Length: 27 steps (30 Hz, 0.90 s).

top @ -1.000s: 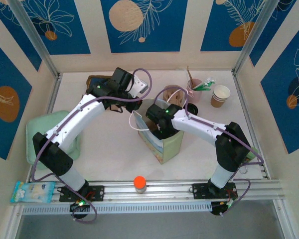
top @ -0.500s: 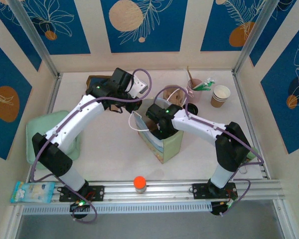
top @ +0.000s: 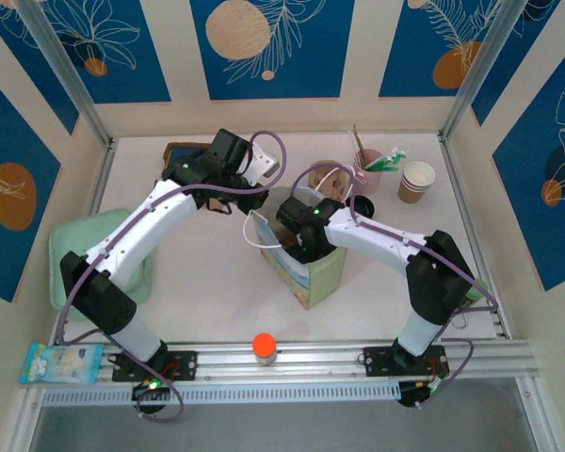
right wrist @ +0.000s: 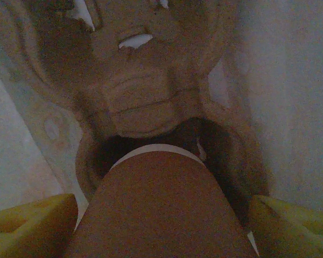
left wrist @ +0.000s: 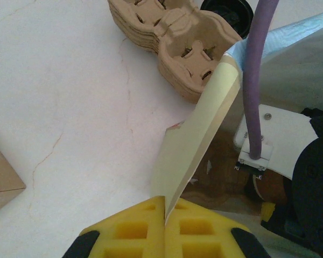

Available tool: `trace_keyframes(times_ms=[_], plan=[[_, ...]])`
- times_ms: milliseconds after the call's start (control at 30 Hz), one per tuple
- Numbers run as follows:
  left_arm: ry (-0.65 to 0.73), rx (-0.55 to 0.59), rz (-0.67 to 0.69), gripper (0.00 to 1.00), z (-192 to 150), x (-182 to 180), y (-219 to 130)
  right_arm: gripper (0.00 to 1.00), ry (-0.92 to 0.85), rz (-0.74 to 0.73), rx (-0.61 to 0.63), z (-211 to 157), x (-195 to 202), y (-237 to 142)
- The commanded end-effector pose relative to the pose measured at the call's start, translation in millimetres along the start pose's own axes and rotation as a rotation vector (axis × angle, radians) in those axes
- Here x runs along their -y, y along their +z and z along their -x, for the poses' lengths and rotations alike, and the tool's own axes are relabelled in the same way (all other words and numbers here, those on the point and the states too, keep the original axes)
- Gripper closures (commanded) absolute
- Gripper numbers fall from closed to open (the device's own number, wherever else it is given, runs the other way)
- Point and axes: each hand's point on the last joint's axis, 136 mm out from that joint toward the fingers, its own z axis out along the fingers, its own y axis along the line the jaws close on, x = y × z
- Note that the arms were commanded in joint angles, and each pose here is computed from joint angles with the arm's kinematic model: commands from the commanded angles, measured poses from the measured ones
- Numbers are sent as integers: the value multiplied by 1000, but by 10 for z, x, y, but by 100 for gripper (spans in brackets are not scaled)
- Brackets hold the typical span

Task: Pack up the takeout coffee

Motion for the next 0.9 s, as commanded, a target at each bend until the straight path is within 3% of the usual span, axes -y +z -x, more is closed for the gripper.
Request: trace_keyframes(times_ms=[0,867], plan=[[6,-7,-4,94,-57,36,-79,71,11,-19,-23,-70,81,28],[0,-2,-23,95,-101,71,-67,71,23,-13,30,57,140,29]])
